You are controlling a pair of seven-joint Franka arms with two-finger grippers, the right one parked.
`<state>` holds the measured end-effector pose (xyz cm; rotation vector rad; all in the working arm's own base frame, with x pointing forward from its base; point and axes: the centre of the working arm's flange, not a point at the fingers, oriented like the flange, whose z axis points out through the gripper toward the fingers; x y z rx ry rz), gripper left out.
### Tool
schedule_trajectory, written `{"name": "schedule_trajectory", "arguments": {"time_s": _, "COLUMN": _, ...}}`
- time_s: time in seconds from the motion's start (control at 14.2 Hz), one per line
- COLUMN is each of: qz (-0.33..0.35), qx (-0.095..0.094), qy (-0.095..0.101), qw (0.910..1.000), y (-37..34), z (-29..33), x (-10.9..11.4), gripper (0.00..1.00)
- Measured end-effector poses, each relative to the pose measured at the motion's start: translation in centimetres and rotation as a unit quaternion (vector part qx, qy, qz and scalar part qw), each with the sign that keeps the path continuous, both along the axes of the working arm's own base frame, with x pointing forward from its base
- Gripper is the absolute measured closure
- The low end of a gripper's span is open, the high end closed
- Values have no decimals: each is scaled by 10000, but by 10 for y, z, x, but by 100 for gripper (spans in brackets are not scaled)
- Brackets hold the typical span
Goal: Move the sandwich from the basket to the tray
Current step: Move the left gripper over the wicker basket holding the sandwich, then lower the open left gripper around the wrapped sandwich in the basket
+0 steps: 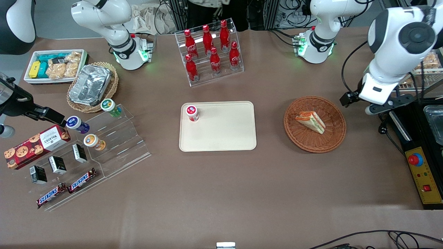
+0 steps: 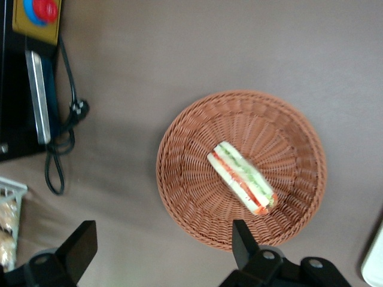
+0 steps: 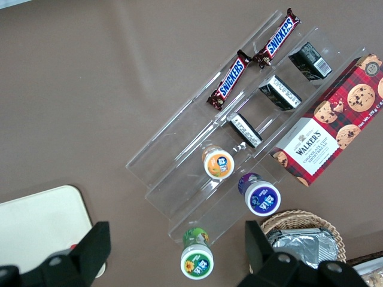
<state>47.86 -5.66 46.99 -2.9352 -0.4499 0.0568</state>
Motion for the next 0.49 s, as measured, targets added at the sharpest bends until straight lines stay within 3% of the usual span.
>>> {"name": "schedule_trajectory", "arguments": {"time_s": 0.14, "qz": 392, "qx": 37, "qy": 58, "qw": 9992, "y": 1, "z": -17, "x": -6, "gripper": 0}}
{"name": "schedule_trajectory", "arguments": {"time_s": 0.49, "qz": 1767, "qx": -69, "qy": -216, "qw": 9840, "y": -4, "z": -66, "x": -17, "gripper": 0}}
